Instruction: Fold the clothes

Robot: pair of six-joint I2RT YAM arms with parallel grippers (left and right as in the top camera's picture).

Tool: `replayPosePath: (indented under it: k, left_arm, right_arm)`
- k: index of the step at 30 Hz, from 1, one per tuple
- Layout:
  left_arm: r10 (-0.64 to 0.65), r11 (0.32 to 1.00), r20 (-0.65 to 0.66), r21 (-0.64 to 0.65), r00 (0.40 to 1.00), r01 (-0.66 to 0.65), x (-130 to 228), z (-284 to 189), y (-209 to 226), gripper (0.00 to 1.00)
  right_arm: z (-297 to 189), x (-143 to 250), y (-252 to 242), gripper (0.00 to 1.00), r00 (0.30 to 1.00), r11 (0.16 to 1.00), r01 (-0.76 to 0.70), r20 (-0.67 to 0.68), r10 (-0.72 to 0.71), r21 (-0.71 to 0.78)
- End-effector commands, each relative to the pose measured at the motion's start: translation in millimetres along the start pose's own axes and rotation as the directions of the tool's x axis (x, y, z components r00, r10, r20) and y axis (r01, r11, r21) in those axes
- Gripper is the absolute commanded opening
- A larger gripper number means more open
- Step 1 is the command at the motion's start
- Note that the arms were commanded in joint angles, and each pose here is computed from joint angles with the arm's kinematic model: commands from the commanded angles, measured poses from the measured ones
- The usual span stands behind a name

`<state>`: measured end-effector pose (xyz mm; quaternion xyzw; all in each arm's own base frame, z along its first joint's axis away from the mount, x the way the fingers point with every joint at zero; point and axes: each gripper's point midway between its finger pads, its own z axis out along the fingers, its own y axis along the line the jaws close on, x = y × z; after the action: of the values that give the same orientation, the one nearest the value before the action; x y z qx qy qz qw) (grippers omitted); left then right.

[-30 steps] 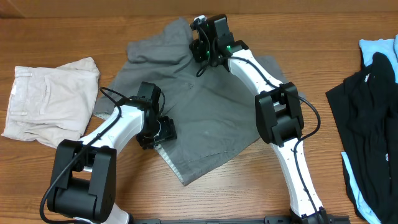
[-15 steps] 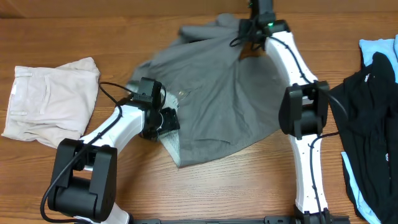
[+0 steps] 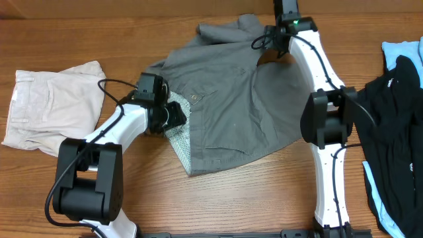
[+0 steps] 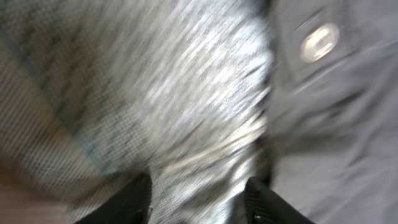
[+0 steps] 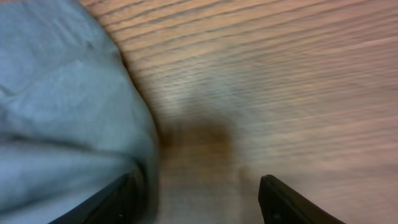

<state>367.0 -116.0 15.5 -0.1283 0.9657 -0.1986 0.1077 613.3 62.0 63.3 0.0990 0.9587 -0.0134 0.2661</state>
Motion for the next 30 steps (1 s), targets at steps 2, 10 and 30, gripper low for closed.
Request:
replayPosePath:
  k: [2,10,30]
  left_arm:
    - [0.097,0.975,0.077,0.196,0.992,-0.110,-28.1,-7.2,-50.1,0.57]
    - [-0.061,0.988,0.095,0.147,0.994,0.046,-34.5,13.3,-46.9,0.59]
    - [-0.012,0.904,0.148,0.424,0.989,-0.053,-53.5,44.6,-105.2,0.41]
  right_arm:
    - [-125.8,-66.3,-35.8,0.70,0.979,0.997,-0.070,0.192,0.063,0.028]
    - [-168.0,-56.9,-96.0,0.73,0.980,0.984,-0.158,0.138,0.145,0.088]
    - [-169.4,-46.7,-116.5,0.73,0.982,0.977,-0.176,0.095,0.165,0.122]
